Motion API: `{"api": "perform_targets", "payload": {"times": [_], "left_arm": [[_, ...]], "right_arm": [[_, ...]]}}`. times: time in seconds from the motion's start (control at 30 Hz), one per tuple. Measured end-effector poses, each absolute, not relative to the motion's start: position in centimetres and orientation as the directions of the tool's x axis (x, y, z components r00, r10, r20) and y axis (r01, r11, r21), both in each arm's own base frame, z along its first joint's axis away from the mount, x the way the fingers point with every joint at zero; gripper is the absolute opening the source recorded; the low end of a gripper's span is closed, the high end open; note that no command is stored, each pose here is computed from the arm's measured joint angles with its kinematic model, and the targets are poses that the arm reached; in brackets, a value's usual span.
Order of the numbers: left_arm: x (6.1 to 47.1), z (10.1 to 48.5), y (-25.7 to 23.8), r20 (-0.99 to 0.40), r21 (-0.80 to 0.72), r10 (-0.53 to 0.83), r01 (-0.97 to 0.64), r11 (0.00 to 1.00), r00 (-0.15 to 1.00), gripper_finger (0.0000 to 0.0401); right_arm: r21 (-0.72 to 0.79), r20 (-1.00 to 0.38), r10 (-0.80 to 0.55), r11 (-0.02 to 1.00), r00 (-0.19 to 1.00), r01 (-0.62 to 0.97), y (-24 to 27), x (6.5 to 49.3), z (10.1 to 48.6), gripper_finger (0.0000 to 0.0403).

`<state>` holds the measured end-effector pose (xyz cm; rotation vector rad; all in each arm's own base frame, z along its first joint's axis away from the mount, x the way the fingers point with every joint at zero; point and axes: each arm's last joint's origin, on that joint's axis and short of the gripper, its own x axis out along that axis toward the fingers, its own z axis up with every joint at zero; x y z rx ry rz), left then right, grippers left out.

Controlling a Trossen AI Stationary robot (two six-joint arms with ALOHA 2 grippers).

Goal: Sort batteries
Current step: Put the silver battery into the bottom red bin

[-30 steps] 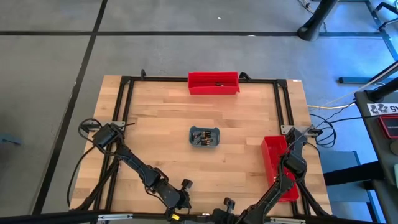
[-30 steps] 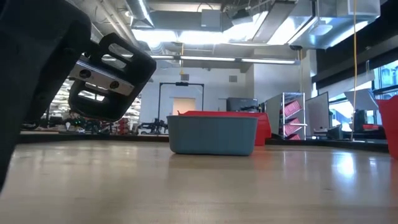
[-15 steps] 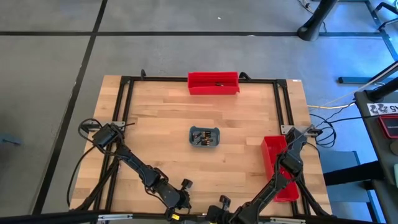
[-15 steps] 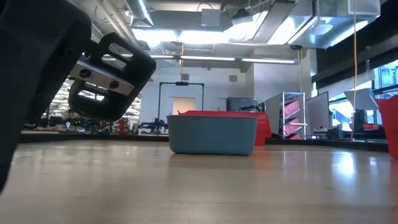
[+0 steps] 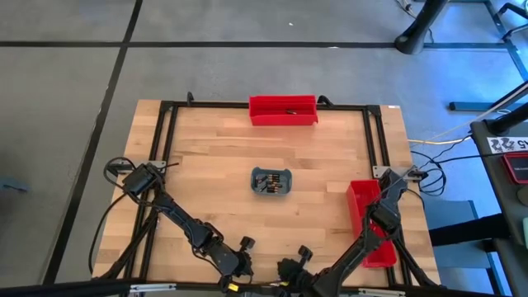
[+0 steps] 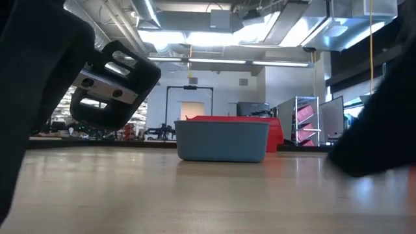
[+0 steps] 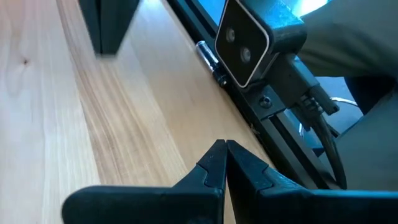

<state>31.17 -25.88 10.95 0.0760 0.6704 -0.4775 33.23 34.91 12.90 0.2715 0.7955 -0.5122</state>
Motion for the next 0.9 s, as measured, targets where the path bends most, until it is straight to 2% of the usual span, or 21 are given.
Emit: {"api": "perform_targets", "payload": {"times": [0.17,0.37,0.5,0.67,0.77,0.9], "left_arm": [[31.1,10.9,-25.8,-0.621,-0.082,-0.395,0.445,0.892,0.677,0.0001],[31.1,10.9,-25.8,-0.62,-0.09,-0.39,0.433,0.897,0.68,0.0001],[31.1,10.9,-25.8,-0.62,-0.09,-0.39,0.432,0.897,0.681,0.0001],[31.1,10.9,-25.8,-0.621,-0.089,-0.39,0.432,0.897,0.68,0.0001],[31.1,10.9,-25.8,-0.621,-0.089,-0.389,0.432,0.897,0.68,0.0001],[31.1,10.9,-25.8,-0.621,-0.089,-0.389,0.432,0.897,0.68,0.0001]], "right_arm": [[0.075,-0.807,-0.179,0.914,0.562,0.398,36.8,32.8,14.7,0.0001],[0.162,-0.798,-0.032,0.95,0.602,0.266,38.0,33.3,14.6,0.0001],[0.161,-0.8,-0.041,0.947,0.599,0.28,37.4,33.8,14.0,0.0001],[0.136,-0.841,-0.045,0.947,0.539,0.292,36.1,34.4,13.2,0.0001],[0.015,-0.824,-0.175,0.944,0.538,0.33,35.1,34.2,12.9,0.0001],[-0.087,-0.785,-0.314,0.909,0.534,0.406,34.6,33.6,14.6,0.0001]]}}
